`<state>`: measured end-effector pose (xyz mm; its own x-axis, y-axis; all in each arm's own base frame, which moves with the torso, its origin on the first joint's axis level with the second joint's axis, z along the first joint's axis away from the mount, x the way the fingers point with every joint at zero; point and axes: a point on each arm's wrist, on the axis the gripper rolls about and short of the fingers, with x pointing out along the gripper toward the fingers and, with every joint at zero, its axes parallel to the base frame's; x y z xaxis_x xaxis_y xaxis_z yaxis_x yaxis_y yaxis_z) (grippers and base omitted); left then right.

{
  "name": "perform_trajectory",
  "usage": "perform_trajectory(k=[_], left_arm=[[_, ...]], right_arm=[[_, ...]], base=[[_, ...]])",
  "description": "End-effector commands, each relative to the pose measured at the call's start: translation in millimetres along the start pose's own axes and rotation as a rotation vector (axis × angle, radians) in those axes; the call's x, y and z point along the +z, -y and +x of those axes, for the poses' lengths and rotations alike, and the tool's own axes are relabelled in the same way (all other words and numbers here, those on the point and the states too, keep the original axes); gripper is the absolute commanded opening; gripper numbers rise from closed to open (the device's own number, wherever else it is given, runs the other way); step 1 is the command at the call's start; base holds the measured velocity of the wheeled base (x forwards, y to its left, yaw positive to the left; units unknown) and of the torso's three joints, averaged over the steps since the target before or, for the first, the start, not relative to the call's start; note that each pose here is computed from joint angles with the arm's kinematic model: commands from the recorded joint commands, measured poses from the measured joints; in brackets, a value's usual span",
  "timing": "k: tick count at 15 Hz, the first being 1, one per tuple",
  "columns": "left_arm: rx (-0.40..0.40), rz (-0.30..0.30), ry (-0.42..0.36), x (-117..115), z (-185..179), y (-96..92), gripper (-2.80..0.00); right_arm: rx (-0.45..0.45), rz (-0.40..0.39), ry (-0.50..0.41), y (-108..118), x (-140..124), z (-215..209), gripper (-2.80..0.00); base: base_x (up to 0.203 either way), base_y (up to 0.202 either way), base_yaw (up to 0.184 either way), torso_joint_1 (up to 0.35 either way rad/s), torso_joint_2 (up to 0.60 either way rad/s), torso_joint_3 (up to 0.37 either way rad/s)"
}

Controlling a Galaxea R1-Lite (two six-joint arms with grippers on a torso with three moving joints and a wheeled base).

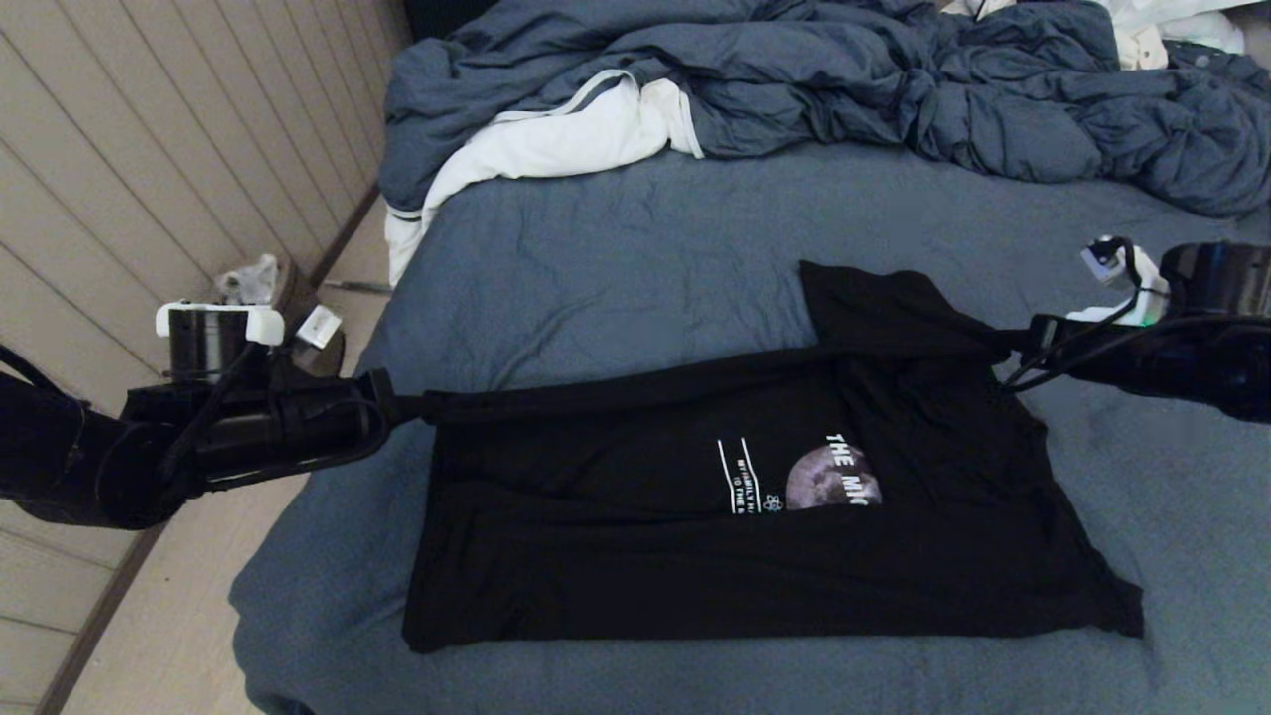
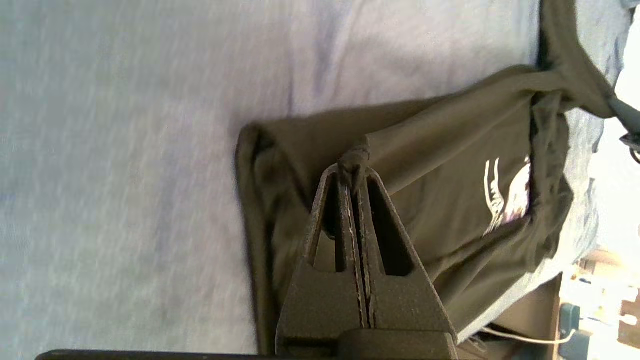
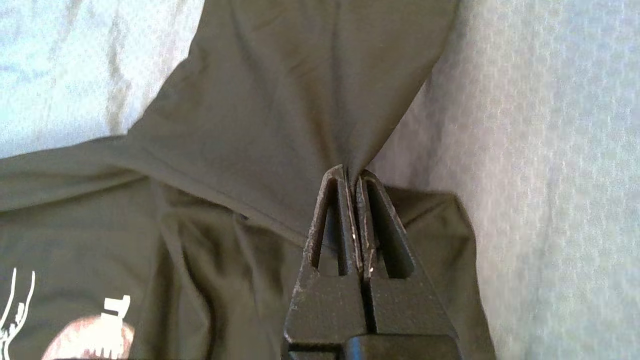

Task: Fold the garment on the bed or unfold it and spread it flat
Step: Fold the black T-shirt

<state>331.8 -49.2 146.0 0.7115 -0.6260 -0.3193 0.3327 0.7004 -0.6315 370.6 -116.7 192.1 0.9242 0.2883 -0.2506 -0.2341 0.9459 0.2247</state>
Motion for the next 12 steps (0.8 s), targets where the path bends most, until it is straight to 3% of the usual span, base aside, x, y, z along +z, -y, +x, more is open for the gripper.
perform_trajectory(k=[1, 12], left_arm=[[0.006, -0.014, -0.017, -9, -2, -4.1, -2.8], [0.032, -0.032, -0.008, -15, -6, -17.0, -2.8]], right_arm=[[-0.003, 0.005, 0.001, 0, -3, -13, -2.8], [-0.018, 0.027, -0.014, 19, -15, -27, -2.8]], base=[[0.0, 0.0, 0.0, 0.0, 0.0, 0.0], [0.0, 0.0, 0.0, 0.0, 0.0, 0.0]])
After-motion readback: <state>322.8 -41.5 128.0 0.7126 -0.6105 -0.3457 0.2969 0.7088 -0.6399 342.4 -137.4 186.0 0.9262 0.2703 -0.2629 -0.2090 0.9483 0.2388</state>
